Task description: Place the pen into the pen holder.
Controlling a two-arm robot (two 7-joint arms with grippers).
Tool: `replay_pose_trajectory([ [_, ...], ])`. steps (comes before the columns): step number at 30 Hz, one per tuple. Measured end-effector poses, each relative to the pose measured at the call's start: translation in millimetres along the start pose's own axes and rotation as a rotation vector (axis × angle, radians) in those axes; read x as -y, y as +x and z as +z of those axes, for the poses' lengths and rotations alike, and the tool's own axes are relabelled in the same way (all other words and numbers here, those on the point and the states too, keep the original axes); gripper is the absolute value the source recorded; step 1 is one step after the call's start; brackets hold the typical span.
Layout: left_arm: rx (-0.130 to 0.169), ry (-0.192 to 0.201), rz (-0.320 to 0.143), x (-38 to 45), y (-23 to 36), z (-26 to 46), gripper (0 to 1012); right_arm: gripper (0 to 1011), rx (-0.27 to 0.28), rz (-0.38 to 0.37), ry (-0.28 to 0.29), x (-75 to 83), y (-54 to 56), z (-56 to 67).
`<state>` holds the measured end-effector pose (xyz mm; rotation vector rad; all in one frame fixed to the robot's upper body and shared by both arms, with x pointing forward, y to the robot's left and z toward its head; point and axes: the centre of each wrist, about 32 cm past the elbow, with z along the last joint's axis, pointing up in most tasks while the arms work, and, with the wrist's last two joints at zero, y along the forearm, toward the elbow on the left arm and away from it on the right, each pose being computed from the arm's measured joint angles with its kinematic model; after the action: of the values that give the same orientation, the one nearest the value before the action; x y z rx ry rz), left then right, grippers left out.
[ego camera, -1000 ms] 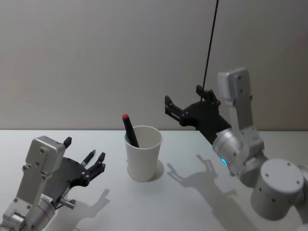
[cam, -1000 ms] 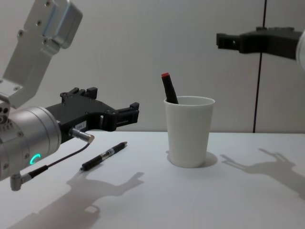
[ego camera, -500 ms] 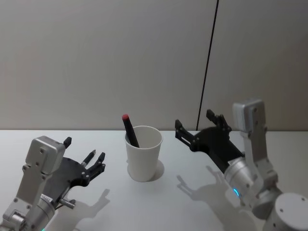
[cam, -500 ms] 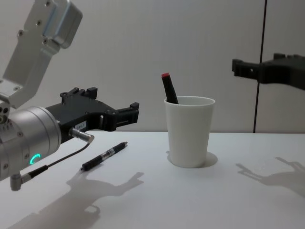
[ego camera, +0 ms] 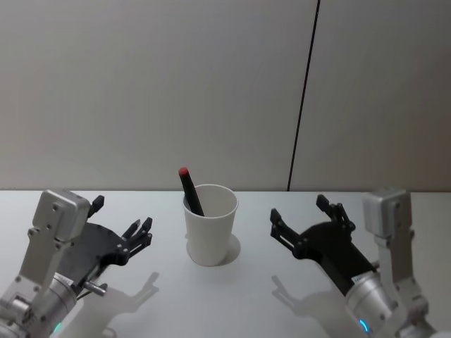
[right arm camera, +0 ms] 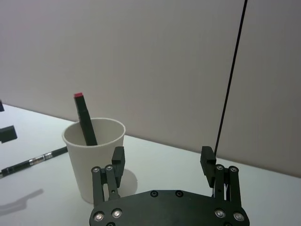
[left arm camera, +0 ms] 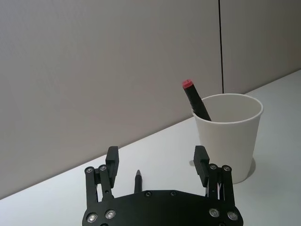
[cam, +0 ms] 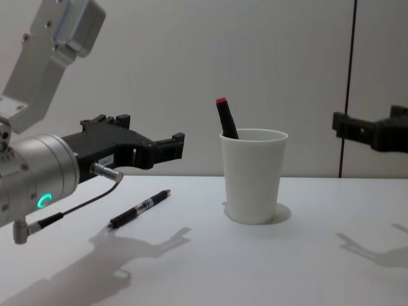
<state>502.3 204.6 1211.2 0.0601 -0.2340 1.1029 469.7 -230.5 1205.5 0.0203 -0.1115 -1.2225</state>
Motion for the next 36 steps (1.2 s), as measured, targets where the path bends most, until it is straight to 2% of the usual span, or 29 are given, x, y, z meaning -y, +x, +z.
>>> replay_pose_trajectory([
  [7,-0.029,0.038,-0.027,7.3,13.1,3.7,1003,1001,-0.021,-0.006,-0.009,19.5,-2.5,-10.0],
  [10,-0.04,0.057,-0.038,9.3,16.9,4.3,1003,1001,-0.027,-0.007,-0.013,24.7,-3.3,-12.8],
  [11,-0.048,0.07,-0.044,10.8,20.0,4.6,1003,1001,-0.028,-0.007,-0.014,25.6,-3.4,-13.1],
  [18,-0.079,0.131,-0.071,16.2,31.3,4.9,1003,1001,-0.031,-0.007,-0.015,28.1,-3.9,-14.2],
  [27,-0.108,0.208,-0.095,20.2,44.7,-0.8,1003,1001,-0.031,-0.007,-0.015,28.3,-3.9,-14.4],
  [36,-0.126,0.25,-0.098,21.7,53.2,-9.5,1003,1001,-0.031,-0.007,-0.015,28.3,-4.0,-14.4],
])
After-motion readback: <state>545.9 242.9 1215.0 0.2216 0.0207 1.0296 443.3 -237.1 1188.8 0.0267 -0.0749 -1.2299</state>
